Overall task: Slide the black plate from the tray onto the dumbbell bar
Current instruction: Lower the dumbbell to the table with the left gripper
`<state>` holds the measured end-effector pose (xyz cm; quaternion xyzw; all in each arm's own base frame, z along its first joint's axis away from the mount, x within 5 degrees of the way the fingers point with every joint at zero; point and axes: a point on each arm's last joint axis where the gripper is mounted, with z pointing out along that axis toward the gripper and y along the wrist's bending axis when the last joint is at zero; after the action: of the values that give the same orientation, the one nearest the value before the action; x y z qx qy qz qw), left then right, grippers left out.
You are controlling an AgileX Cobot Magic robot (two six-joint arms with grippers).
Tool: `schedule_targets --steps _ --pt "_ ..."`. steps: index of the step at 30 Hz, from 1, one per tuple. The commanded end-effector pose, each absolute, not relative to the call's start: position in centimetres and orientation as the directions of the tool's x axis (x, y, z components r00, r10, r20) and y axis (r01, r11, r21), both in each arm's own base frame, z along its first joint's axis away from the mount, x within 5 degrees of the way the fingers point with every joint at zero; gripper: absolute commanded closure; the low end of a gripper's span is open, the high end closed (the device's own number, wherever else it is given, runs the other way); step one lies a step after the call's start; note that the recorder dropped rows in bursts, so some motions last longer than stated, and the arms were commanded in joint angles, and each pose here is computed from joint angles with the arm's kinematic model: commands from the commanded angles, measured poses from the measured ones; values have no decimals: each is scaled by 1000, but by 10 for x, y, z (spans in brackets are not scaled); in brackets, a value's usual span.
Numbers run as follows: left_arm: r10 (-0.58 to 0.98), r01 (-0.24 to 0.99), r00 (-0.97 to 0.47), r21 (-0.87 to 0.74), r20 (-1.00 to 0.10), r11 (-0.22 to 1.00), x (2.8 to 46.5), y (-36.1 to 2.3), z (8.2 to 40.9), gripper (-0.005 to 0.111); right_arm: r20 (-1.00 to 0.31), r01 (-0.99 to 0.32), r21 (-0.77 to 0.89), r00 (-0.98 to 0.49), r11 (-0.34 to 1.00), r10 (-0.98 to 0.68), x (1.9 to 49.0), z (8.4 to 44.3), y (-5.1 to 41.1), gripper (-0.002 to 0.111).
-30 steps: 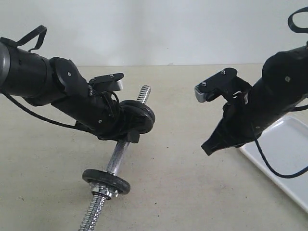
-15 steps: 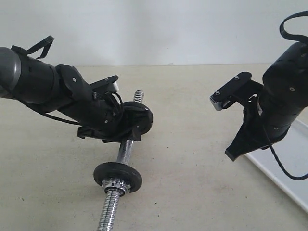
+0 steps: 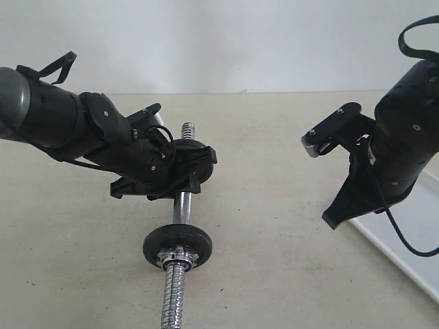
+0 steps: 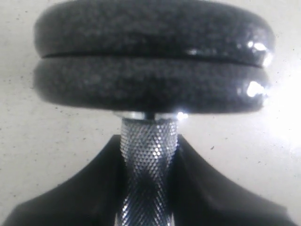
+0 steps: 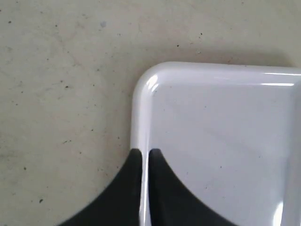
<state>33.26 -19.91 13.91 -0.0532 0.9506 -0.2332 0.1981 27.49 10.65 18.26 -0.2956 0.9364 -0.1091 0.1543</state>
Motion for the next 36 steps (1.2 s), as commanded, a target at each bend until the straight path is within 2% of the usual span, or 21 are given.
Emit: schedule_targets --steps 1,11,21,29,36 --pt "-308 -9 -825 -534 -474 845 347 -201 177 102 -247 -515 -306 -769 801 -589 275 190 106 107" --pt "-268 29 -820 -505 -505 863 348 -200 177 102 -326 -498 -324 -740 805 -589 270 213 103 107" --pt "-265 29 -823 -505 -501 863 347 -201 177 102 -330 -491 -326 -742 808 -584 269 217 102 107" --pt "-241 50 -822 -487 -516 872 347 -200 177 80 -355 -481 -312 -740 819 -571 270 218 104 107" --pt "-242 50 -820 -487 -518 872 348 -200 177 77 -360 -479 -305 -742 823 -566 270 217 104 107"
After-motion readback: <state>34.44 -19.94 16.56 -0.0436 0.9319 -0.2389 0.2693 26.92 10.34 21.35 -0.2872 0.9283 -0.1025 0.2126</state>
